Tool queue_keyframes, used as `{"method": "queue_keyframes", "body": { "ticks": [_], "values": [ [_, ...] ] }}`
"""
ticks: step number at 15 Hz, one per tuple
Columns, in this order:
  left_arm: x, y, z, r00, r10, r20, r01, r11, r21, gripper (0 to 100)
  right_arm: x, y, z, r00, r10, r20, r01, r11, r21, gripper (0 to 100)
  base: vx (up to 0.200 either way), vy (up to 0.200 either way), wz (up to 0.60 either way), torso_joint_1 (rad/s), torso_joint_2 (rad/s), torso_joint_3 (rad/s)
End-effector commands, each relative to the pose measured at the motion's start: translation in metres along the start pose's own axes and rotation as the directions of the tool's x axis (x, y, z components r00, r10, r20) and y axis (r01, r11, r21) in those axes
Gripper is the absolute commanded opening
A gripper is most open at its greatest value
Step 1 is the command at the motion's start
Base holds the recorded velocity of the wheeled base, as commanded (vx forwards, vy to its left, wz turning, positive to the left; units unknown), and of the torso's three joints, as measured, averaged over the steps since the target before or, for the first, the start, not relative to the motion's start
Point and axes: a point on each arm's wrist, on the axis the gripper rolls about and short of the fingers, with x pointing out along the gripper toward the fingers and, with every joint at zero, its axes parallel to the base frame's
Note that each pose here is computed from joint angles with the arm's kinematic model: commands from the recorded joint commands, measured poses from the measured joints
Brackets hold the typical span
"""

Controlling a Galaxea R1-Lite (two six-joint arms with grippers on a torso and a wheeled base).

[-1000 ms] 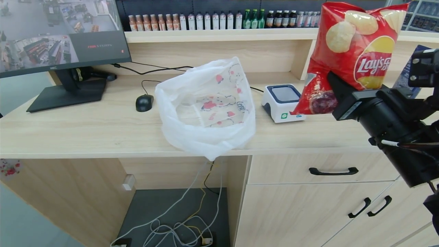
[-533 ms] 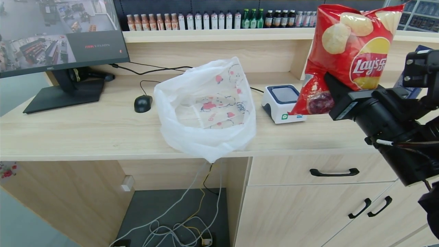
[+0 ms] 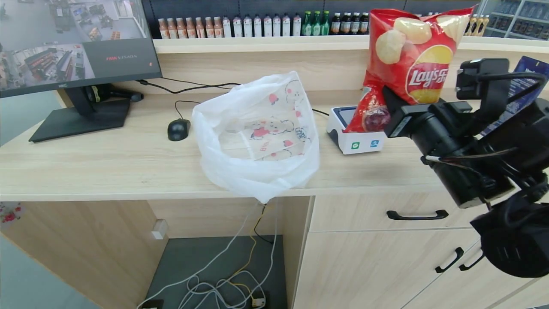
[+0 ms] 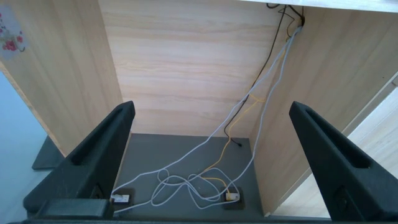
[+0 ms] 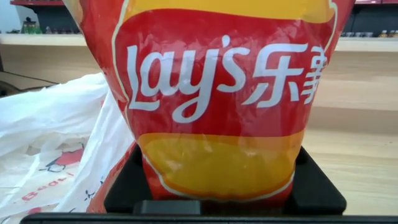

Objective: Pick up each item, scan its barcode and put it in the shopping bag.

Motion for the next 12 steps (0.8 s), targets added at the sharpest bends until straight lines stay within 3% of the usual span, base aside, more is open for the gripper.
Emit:
{"method": "queue_keyframes", "body": {
  "ticks": [1,6,12],
  "values": [
    [0.000,0.000,0.000,1.000,-0.001,0.000,0.001,1.000,-0.001,100,0.017,0.010,-0.033,0.999,0.007,-0.049,-0.008,1.000,-0.015,0,0.000,0.000,0.00,0.000,0.00,0.000],
    [0.000,0.000,0.000,1.000,0.000,0.000,0.000,1.000,-0.001,100,0.026,0.008,-0.040,0.999,-0.019,-0.047,0.018,1.000,-0.020,0,0.000,0.000,0.00,0.000,0.00,0.000],
    [0.000,0.000,0.000,1.000,0.000,0.000,0.000,1.000,-0.001,100,0.002,-0.007,-0.002,0.999,-0.029,-0.037,0.027,0.998,-0.049,0,0.000,0.000,0.00,0.000,0.00,0.000]
  ]
}}
